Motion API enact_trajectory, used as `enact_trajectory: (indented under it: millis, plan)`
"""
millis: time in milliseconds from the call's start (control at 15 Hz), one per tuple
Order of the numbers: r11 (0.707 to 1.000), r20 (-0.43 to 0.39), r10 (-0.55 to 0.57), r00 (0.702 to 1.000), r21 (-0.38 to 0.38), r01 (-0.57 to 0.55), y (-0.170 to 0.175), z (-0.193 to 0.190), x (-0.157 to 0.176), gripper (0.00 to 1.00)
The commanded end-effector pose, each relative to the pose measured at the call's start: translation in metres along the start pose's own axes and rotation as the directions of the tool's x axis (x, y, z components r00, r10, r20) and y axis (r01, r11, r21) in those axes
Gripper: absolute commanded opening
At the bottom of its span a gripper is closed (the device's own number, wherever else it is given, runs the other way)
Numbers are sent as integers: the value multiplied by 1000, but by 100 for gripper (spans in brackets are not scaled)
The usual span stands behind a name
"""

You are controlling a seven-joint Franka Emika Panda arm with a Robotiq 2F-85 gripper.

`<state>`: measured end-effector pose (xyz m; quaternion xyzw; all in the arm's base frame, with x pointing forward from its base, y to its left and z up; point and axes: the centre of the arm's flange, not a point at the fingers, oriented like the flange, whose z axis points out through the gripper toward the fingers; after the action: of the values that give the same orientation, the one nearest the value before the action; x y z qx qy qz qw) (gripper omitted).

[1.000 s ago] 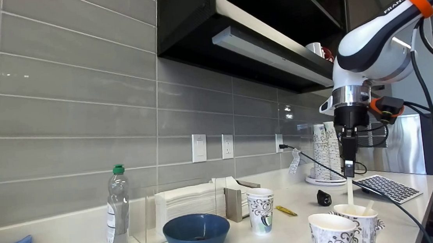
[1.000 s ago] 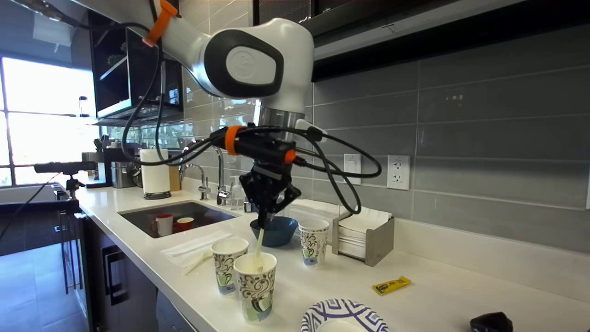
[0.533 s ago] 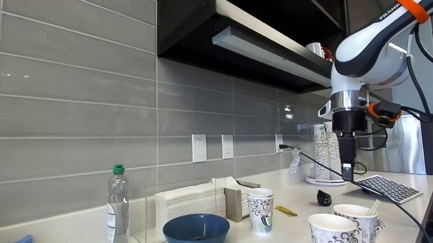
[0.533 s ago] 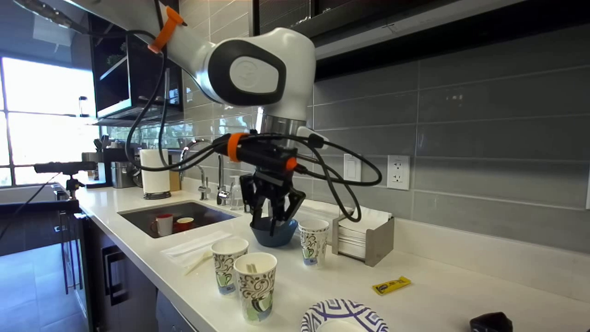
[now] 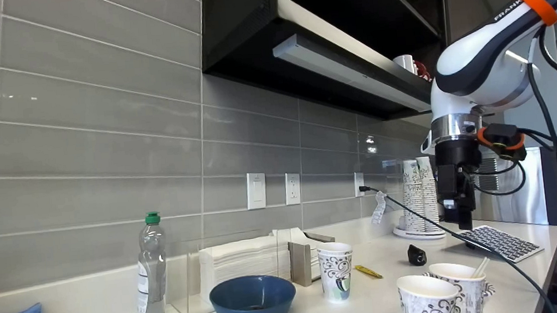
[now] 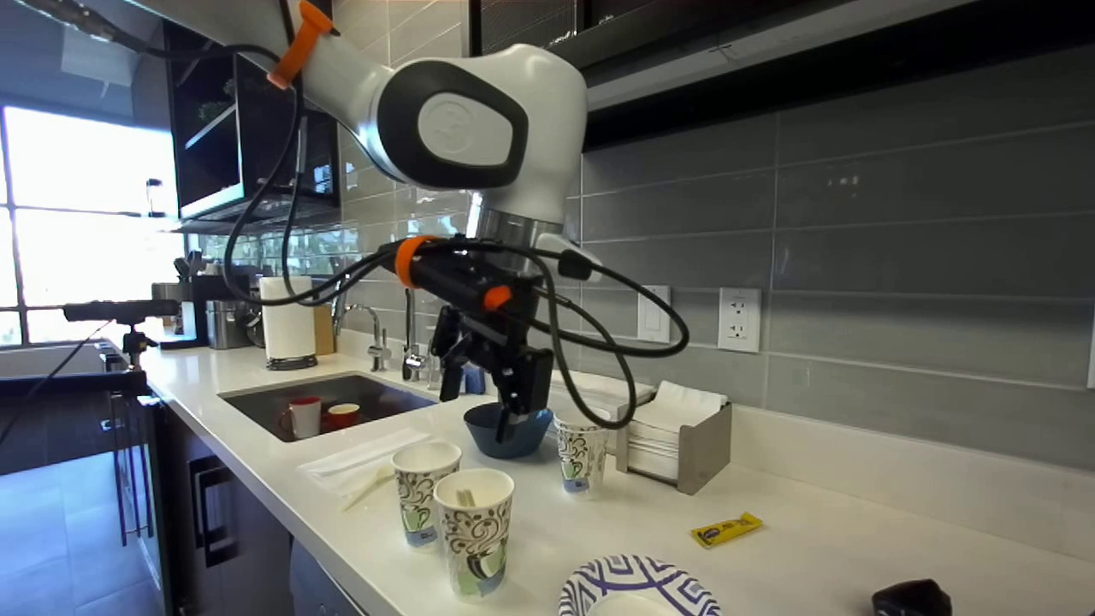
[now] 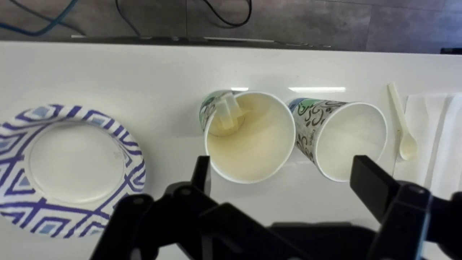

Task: Remove the fork from the cup on the left and put it in the cup on the right then remove the spoon from the cup on the right and put it in the cup on the left.

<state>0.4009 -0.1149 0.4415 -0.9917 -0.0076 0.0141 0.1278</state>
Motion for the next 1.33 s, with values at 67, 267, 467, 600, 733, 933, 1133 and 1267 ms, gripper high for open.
enact_trajectory:
  millis: [67,267,467,600,733,933,1133,1267]
  plan:
    - [969,32,234,972,71,-235,2,9,-44,100]
    - [924,49,351,935,144,-355,6,24,-54,100]
    - [878,70,417,906,227,-421,11,39,-60,100]
    - [855,84,445,892,255,-451,16,47,-61,100]
    - [847,61,462,885,268,-460,23,52,-61,100]
    - [841,17,477,879,280,-463,30,54,-54,100]
    - [840,-12,482,876,292,-458,32,53,-49,100]
    - [841,-19,480,877,295,-454,33,54,-46,100]
